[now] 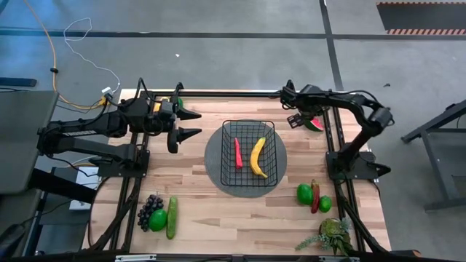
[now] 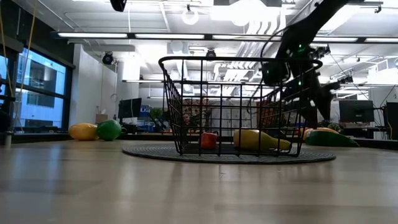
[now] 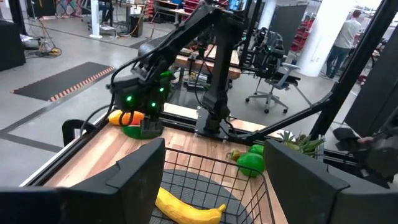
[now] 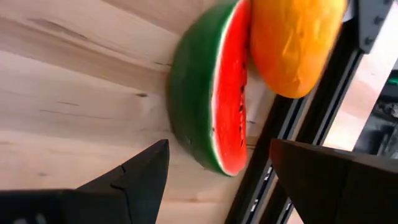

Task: Build produce basket
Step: Put the watermelon into the black wire basket

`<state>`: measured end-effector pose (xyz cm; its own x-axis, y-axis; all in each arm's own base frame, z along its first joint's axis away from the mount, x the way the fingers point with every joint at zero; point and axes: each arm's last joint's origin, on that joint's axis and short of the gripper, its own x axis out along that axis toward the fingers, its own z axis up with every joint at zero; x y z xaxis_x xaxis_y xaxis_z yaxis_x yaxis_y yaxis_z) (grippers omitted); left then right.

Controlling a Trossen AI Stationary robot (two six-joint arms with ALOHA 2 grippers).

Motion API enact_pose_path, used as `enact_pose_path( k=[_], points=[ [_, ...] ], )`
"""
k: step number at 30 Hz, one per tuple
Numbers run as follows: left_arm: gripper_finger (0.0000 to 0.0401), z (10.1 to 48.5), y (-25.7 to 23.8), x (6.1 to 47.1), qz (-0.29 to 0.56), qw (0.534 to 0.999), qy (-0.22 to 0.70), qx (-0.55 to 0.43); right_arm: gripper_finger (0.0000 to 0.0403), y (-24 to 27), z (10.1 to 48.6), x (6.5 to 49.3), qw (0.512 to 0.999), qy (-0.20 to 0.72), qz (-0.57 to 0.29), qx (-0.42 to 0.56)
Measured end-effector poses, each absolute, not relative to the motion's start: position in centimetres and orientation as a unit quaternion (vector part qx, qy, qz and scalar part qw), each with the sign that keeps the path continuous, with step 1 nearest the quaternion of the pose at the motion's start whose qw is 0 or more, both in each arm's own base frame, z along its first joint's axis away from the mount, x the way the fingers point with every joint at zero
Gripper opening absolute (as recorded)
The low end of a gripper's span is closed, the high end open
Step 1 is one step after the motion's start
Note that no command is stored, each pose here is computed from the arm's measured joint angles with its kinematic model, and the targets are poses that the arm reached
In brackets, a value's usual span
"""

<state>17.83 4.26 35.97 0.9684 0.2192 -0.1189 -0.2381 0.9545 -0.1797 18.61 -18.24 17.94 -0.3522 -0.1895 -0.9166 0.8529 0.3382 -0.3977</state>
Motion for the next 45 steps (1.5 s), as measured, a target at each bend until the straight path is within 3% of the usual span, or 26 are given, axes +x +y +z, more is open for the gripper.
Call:
enact_pose_path(
  k=[11, 31, 45],
  points=[
    [0.0264, 36.0, 4.3, 17.8, 0.118, 0.987, 0.049, -0.097, 0.0266, -19.8, 16.7, 18.9, 0.525, 0.611, -0.516, 0.290],
    [0.0264, 35.5, 4.3, 17.8, 0.120, 0.985, 0.071, -0.099, 0.0265, -21.1, 15.4, 18.7, 0.510, 0.589, -0.538, 0.322],
    [0.0264, 35.5, 4.3, 17.8, 0.120, 0.985, 0.072, -0.099, 0.0196, -21.3, 15.4, 18.3, 0.499, 0.583, -0.552, 0.327]
  ],
)
